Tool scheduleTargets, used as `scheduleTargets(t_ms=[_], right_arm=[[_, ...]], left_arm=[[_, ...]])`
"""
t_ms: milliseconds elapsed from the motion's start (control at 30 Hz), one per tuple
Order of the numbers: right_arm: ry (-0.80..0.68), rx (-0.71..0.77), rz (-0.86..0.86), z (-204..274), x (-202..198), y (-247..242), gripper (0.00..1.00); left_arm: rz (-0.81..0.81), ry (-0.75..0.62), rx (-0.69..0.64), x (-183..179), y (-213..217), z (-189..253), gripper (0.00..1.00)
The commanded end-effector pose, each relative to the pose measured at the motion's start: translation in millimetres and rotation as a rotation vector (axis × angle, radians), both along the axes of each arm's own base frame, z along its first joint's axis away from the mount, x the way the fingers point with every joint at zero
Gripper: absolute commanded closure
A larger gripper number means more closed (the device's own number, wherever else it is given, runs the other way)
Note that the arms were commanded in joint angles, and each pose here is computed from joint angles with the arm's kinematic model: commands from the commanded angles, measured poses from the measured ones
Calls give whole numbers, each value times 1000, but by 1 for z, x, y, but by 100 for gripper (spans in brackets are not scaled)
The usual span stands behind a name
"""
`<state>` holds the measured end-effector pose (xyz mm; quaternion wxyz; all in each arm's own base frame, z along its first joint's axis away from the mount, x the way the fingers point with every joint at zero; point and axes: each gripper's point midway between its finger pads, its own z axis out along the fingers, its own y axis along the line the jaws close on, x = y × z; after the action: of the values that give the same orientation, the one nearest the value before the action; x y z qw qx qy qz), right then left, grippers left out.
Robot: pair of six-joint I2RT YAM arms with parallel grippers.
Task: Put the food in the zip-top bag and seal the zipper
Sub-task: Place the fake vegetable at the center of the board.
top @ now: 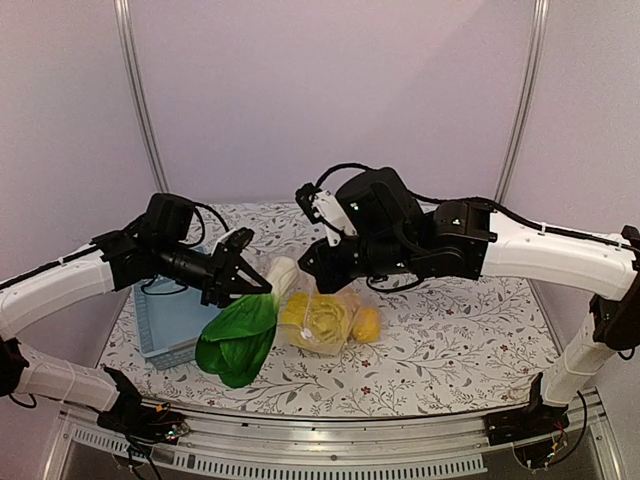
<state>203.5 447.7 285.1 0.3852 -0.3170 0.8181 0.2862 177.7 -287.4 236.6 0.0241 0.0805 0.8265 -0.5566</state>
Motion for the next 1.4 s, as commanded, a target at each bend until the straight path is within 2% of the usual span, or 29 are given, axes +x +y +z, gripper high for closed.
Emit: scheduleTargets(t_ms=[0,367,667,1000,1167,1367], right_arm=[[-54,12,38,11,-8,9,100],[-107,-42,87,4,-26,16,100],[-87,-52,112,-7,-34,30,100],[-36,-49,-23,-20,-18,29,100],[83,-27,-104,-40,-6,29,100],[160,-15,-68,-60,-11,47,100]], left_arm=[[40,14,-9,11,-1,-5,70],[22,81,22,14,-4,-25,69],[-9,100,129,10,0,-46,65],[34,24,313,17,15,-65,60],[56,-53,402,21,26,-74,55],[33,-95,431,23,26,-86,53]])
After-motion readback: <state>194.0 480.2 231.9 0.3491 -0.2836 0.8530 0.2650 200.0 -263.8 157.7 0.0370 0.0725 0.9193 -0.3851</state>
